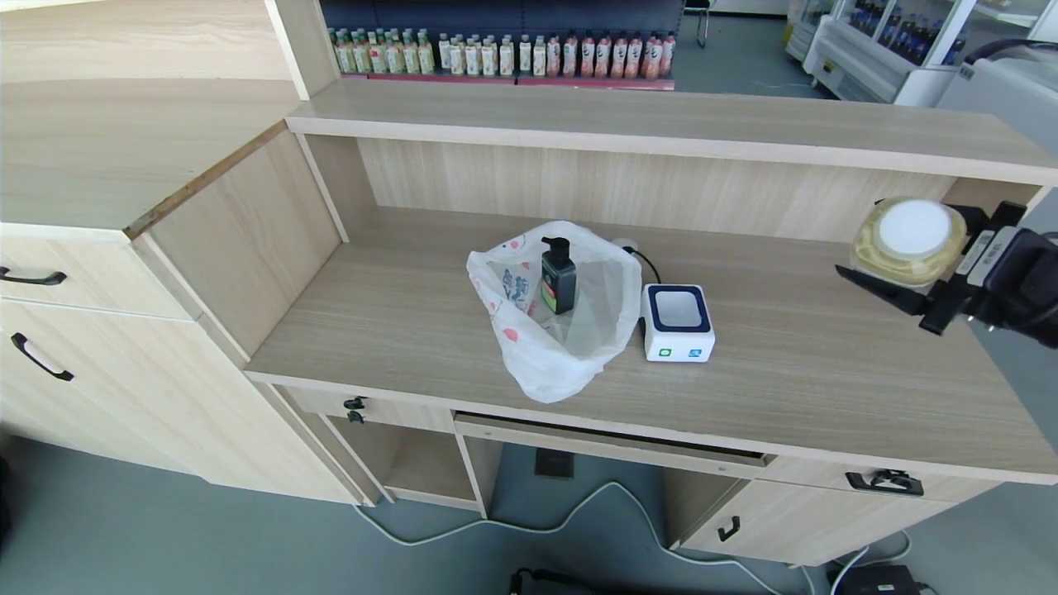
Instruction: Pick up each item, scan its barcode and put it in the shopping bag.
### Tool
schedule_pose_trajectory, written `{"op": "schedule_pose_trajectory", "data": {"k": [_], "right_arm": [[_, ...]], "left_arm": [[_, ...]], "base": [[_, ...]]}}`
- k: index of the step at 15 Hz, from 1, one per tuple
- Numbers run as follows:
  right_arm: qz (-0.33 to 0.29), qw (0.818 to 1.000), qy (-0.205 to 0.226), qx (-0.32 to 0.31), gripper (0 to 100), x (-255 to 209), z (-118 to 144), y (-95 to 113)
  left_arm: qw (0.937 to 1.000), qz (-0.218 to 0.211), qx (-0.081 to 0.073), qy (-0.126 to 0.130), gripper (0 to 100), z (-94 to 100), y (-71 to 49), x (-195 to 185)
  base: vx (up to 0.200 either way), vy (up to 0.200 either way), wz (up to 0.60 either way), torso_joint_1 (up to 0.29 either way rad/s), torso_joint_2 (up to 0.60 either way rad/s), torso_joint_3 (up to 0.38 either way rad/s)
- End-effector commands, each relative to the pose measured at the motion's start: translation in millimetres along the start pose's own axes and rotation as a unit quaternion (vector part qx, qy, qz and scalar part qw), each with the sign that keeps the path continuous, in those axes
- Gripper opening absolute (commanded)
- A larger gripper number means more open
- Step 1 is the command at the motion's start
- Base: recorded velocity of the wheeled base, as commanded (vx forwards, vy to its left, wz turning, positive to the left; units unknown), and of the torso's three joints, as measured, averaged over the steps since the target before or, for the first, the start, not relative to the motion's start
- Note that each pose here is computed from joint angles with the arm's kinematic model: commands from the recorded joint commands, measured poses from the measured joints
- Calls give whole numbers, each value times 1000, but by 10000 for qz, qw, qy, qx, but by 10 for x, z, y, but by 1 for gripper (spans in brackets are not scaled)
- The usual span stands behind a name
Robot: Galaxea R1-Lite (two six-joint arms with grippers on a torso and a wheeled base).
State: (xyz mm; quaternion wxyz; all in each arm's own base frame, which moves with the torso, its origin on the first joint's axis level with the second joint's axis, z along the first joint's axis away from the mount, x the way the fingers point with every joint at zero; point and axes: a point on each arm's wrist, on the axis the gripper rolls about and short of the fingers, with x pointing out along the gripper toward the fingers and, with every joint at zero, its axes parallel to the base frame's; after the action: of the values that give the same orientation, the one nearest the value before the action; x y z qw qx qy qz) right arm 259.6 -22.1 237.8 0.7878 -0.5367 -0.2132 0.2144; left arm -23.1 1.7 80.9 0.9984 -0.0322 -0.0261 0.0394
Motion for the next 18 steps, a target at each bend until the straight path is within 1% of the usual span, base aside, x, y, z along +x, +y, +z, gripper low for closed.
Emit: {"op": "schedule_pose_trajectory", "data": {"k": [1, 2, 4, 6, 7, 9, 11, 13, 18], "right_arm": [[-24, 9987, 13, -514, 0, 192, -237, 0], [-85, 9978, -45, -649, 0, 259, -321, 35], [-138, 9972, -124, -729, 0, 358, -484, 198], [-92, 9968, -262, -749, 0, 439, -631, 346], [-52, 9966, -303, -759, 0, 447, -654, 381], [131, 9929, -550, -1047, 0, 495, -786, 522], [293, 9898, -729, -1185, 0, 475, -915, 613], [371, 9873, -929, -1234, 0, 510, -970, 663], [423, 9875, -897, -1228, 0, 548, -1101, 779]], "left_arm": [[10000, 4, -2, -4, 100, 0, 0, 0], [10000, 4, -10, -4, 100, 0, 0, 0], [10000, 4, -2, -4, 100, 0, 0, 0], [10000, 4, -2, -4, 100, 0, 0, 0], [10000, 4, -2, -4, 100, 0, 0, 0], [10000, 4, -2, -4, 100, 0, 0, 0], [10000, 4, -2, -4, 100, 0, 0, 0], [10000, 4, -10, -4, 100, 0, 0, 0], [10000, 4, -2, -4, 100, 0, 0, 0]], "base": [[0, 0, 600, -2, 2, 2], [0, 0, 600, 2, 2, 7], [0, 0, 600, 2, 5, 2], [0, 0, 0, 0, 0, 0], [0, 0, 0, 0, 0, 0], [0, 0, 0, 0, 0, 0], [0, 0, 0, 0, 0, 0], [0, 0, 0, 0, 0, 0], [0, 0, 0, 0, 0, 0]]}}
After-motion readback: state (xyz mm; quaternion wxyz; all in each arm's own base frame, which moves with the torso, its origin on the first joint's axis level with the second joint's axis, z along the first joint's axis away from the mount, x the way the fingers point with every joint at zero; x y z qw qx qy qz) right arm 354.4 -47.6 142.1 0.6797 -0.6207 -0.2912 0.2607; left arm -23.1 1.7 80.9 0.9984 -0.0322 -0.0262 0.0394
